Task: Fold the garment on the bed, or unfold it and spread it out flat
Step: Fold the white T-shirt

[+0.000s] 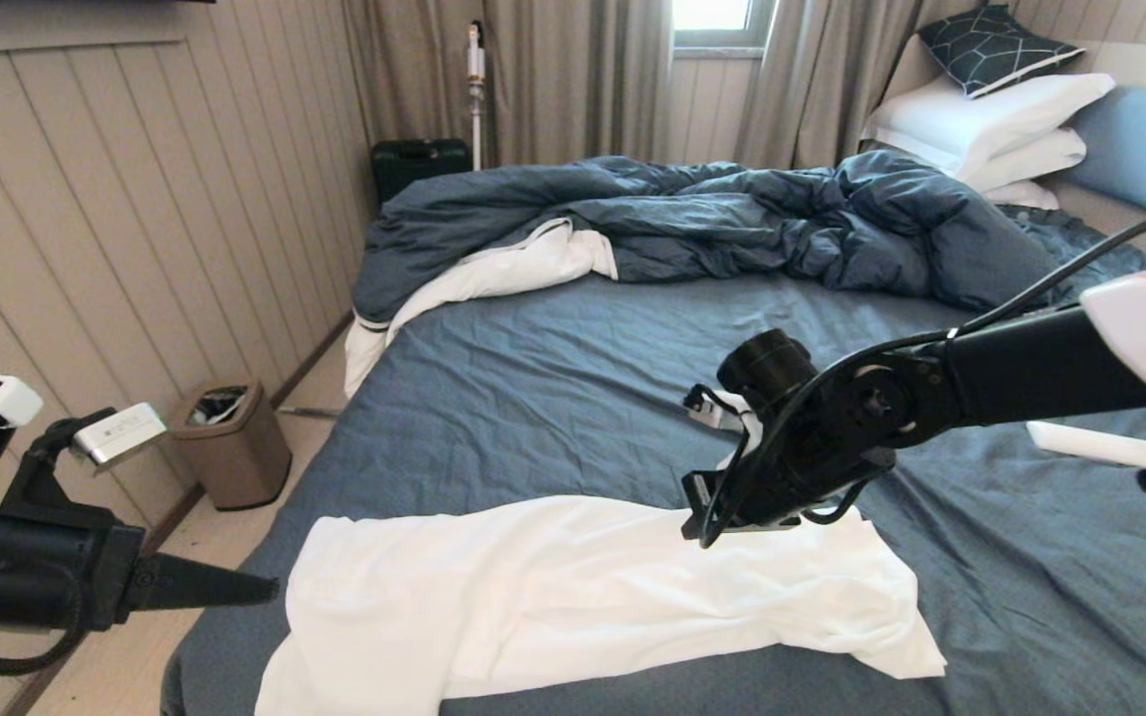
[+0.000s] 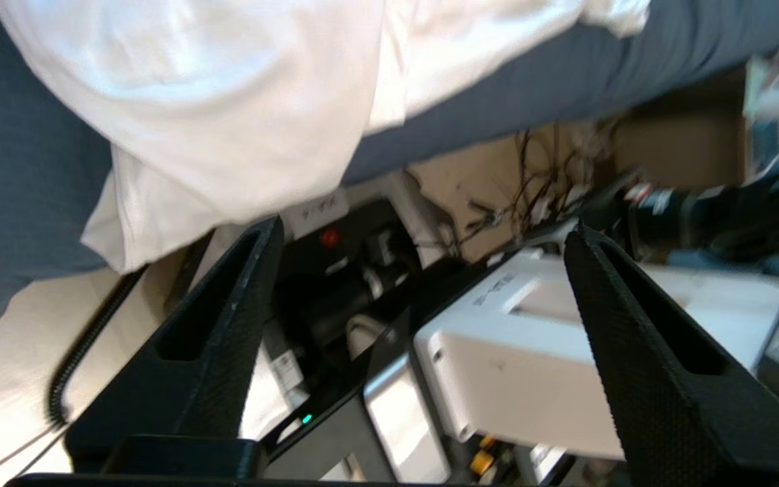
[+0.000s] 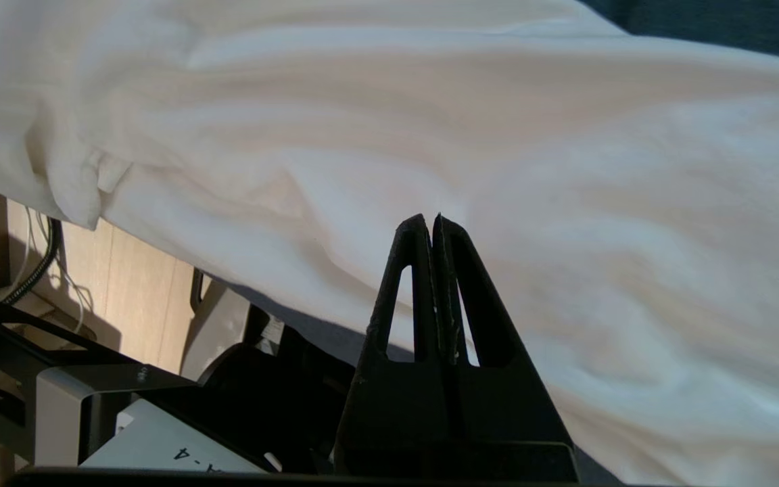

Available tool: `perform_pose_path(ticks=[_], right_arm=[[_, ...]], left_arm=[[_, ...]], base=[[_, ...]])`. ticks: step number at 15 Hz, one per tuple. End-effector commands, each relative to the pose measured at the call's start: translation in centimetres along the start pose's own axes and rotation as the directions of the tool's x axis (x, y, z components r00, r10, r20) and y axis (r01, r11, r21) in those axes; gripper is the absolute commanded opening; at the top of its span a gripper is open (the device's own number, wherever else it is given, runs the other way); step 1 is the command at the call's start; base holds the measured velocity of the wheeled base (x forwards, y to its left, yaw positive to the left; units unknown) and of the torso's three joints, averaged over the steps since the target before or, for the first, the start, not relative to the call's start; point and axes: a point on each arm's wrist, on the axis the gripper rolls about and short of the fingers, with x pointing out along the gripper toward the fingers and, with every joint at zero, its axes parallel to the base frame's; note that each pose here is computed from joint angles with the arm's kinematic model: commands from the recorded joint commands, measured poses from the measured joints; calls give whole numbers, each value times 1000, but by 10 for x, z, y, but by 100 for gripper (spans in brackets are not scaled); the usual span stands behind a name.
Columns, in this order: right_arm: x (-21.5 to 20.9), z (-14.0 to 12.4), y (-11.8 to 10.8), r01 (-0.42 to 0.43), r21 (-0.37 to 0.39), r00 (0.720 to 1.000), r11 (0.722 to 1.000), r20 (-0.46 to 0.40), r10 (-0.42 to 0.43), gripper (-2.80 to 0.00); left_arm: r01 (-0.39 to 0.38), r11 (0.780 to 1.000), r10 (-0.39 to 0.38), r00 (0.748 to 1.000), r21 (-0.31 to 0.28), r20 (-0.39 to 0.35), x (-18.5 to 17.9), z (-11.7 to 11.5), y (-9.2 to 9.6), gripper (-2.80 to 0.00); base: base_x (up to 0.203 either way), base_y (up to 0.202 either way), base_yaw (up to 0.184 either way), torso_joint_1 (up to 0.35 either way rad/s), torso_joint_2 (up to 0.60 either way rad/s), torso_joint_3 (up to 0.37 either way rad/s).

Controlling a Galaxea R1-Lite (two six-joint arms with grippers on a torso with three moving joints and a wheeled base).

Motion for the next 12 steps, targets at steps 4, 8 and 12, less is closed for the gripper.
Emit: perform_pose_path(ticks=[4,8,12], right_arm=[[-54,-20,-38,42,99,996,994,75,-50,-280],[-81,-37,-76,1,140,991,990,135,-20,-280],[-98,-69,-118,31,162,989,986,135,-54,-280]], left_arm=[[-15,995,20,999,-101,43,-1,25,16,0],[0,994,6,998,-113,55,3,27,20,0],[-8,996,15,997,-91,73,4,34,23,0]], base=[[0,0,0,0,0,0],[0,0,0,0,0,0],[0,0,0,0,0,0]])
